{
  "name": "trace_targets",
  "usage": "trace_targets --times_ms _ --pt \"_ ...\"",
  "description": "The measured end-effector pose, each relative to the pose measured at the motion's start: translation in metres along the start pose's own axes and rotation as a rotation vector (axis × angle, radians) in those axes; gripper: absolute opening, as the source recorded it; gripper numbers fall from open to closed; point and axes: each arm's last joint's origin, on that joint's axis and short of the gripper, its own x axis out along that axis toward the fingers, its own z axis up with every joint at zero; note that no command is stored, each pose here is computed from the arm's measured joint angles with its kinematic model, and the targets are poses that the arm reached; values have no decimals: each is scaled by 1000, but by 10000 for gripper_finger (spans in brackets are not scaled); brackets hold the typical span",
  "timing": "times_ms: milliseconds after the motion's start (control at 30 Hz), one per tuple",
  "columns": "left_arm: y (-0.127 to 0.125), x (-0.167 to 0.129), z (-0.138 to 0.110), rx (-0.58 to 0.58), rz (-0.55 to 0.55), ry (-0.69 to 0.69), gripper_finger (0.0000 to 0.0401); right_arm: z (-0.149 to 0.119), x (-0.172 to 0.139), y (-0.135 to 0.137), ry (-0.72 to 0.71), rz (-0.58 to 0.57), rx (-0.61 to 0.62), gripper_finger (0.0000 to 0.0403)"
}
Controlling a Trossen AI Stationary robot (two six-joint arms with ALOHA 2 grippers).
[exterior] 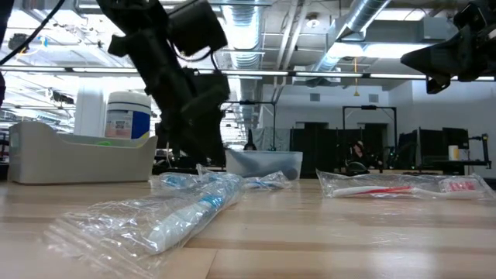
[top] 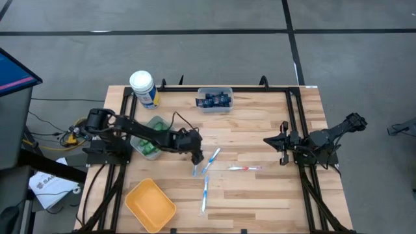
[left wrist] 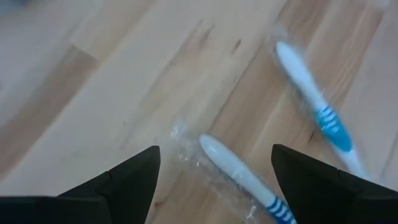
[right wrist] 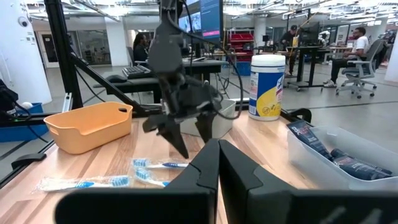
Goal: Pick & Place Travel size toiletries
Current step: Put the dark blue toothbrush into the orange bin
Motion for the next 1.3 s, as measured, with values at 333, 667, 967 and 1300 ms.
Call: trace_targets --times_ms 333,667,967,1300 --pt "-7 20 -19 0 24 77 305 0 0 0 0 0 0 0" --pt "-10 22 -24 -80 49 93 305 0 0 0 0 0 0 0" --pt "-7 17 -24 -123 53 121 282 0 0 0 0 0 0 0" --pt "-5 15 -26 -303 71 148 161 0 0 0 0 0 0 0"
